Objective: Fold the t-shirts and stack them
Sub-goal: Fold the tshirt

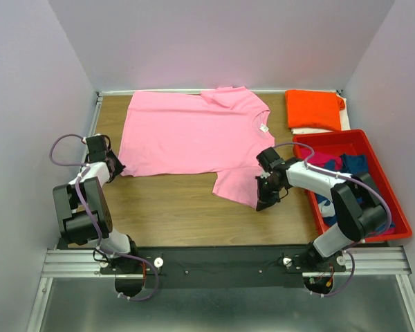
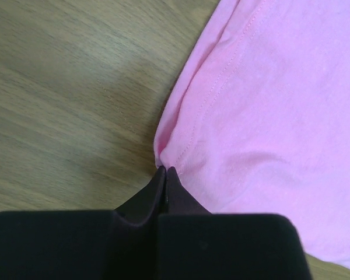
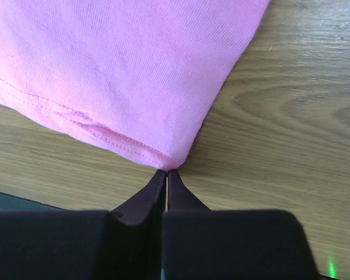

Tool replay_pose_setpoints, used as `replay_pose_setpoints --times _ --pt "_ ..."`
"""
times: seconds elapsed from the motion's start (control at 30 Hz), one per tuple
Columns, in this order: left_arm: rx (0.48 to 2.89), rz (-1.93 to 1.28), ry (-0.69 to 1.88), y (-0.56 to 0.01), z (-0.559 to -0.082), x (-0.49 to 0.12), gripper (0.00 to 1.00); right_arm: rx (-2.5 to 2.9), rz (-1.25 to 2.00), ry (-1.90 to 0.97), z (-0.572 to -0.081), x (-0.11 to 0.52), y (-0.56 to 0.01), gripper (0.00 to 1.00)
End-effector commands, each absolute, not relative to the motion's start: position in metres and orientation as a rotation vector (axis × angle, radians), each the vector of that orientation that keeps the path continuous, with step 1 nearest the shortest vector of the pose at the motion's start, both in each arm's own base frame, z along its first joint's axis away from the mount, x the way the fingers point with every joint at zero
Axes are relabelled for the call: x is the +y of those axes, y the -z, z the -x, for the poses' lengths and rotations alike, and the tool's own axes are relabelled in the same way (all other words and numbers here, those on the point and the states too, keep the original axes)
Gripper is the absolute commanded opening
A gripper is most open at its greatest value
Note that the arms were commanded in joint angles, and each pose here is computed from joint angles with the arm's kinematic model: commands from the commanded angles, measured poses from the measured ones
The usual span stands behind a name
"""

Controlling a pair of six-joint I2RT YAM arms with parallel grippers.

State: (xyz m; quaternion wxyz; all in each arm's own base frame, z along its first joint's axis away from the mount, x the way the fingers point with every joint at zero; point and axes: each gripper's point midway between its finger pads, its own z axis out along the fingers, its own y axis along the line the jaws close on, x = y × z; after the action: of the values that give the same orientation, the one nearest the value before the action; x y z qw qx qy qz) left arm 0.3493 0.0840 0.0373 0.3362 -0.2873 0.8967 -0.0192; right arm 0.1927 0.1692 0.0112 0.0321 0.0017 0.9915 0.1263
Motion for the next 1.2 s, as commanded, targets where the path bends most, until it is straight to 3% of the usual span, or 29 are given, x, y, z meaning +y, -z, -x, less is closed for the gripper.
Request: replay_pose_setpoints --times 0.0,0.07,1.03,1.17 --pt "2.340 0.745 0.040 -0.038 -0.341 0.087 0.00 3.048 -0.008 -0.265 -0.195 0.157 0.004 0.06" --pt "2.343 0.742 0.045 -0.037 -0.340 0.086 0.00 3.047 -0.005 -0.266 -0.195 0.158 0.003 0.00" --pt "2.231 0.870 0.081 -0.102 -0.292 0.074 0.00 3.084 -0.054 -0.198 -0.155 0.133 -0.077 0.00" --pt "2.221 0.873 0.075 -0.107 -0.290 0.075 0.00 3.031 -0.099 -0.179 -0.168 0.134 -0.088 0.00"
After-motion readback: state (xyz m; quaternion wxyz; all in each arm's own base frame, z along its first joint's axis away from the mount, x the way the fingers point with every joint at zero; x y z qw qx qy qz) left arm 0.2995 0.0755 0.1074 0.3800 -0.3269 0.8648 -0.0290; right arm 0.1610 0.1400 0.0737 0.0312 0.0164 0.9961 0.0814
